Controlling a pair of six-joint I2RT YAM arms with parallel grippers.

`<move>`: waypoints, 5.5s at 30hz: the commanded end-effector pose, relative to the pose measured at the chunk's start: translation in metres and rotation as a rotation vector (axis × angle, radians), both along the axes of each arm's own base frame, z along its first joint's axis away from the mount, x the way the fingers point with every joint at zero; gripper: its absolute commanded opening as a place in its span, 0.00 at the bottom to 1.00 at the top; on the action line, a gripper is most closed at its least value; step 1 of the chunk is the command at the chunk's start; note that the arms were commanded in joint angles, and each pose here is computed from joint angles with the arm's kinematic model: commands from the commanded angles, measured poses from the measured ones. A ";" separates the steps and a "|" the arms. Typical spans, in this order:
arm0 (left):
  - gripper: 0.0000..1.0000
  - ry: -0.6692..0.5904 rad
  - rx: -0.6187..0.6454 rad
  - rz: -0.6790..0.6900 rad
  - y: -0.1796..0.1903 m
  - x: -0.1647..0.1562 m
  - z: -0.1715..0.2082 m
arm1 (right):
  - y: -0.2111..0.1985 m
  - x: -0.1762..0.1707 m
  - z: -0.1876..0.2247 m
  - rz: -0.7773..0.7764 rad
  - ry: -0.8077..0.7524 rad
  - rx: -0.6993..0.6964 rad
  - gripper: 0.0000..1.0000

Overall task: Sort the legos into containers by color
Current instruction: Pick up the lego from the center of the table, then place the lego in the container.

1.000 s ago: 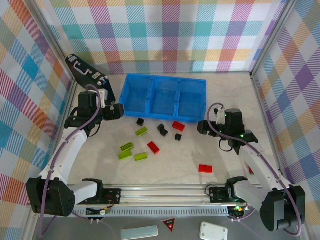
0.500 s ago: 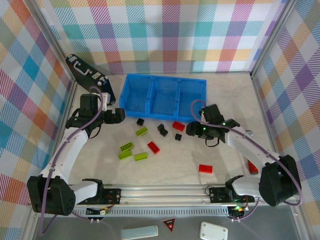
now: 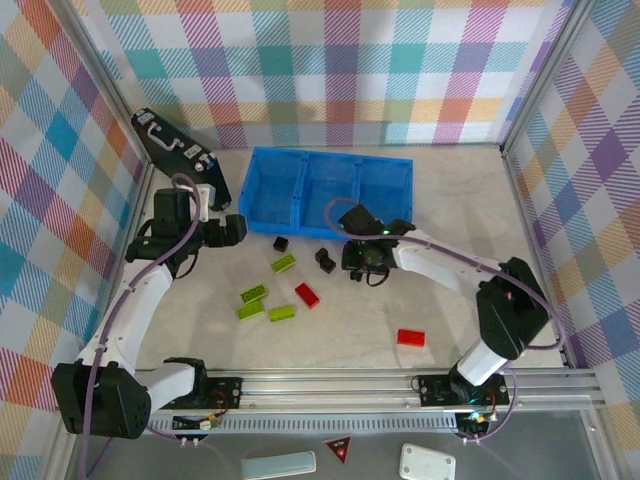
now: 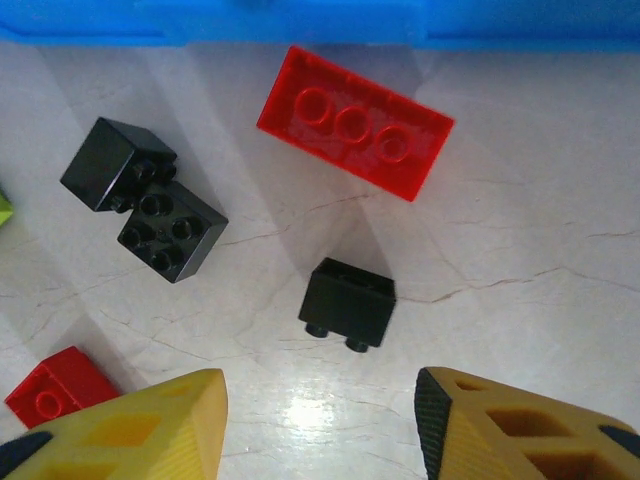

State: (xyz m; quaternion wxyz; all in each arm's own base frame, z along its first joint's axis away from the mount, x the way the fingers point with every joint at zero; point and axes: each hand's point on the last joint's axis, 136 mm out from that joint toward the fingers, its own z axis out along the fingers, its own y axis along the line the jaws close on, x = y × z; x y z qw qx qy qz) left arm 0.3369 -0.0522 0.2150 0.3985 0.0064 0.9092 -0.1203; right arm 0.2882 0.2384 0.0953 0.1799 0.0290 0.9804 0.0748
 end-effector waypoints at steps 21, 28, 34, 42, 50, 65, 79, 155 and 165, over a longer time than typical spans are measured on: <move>1.00 0.029 -0.006 0.007 0.008 -0.006 -0.006 | 0.002 0.056 -0.026 -0.219 -0.131 -0.107 0.87; 1.00 0.040 -0.024 0.007 0.008 -0.005 -0.008 | 0.000 0.068 -0.038 -0.303 -0.199 -0.080 0.92; 1.00 0.046 -0.034 0.004 0.008 -0.004 -0.009 | -0.004 0.072 -0.050 -0.343 -0.213 -0.101 0.90; 1.00 0.054 -0.044 -0.001 0.007 -0.004 -0.011 | -0.008 0.070 -0.066 -0.349 -0.198 -0.131 0.82; 1.00 0.058 -0.048 -0.003 0.006 -0.004 -0.012 | -0.008 0.069 -0.072 -0.351 -0.190 -0.140 0.75; 1.00 0.066 -0.049 0.000 0.007 -0.003 -0.015 | -0.008 0.061 -0.034 -0.276 -0.226 -0.129 0.61; 1.00 0.096 -0.041 0.007 0.009 -0.002 -0.024 | -0.029 0.035 0.024 0.006 -0.169 -0.041 0.60; 1.00 0.158 -0.015 0.020 0.013 -0.002 -0.041 | -0.088 0.178 0.012 0.007 -0.126 -0.033 0.76; 0.99 0.212 -0.021 0.058 0.014 -0.003 -0.047 | -0.091 0.145 0.068 0.019 -0.179 0.014 0.75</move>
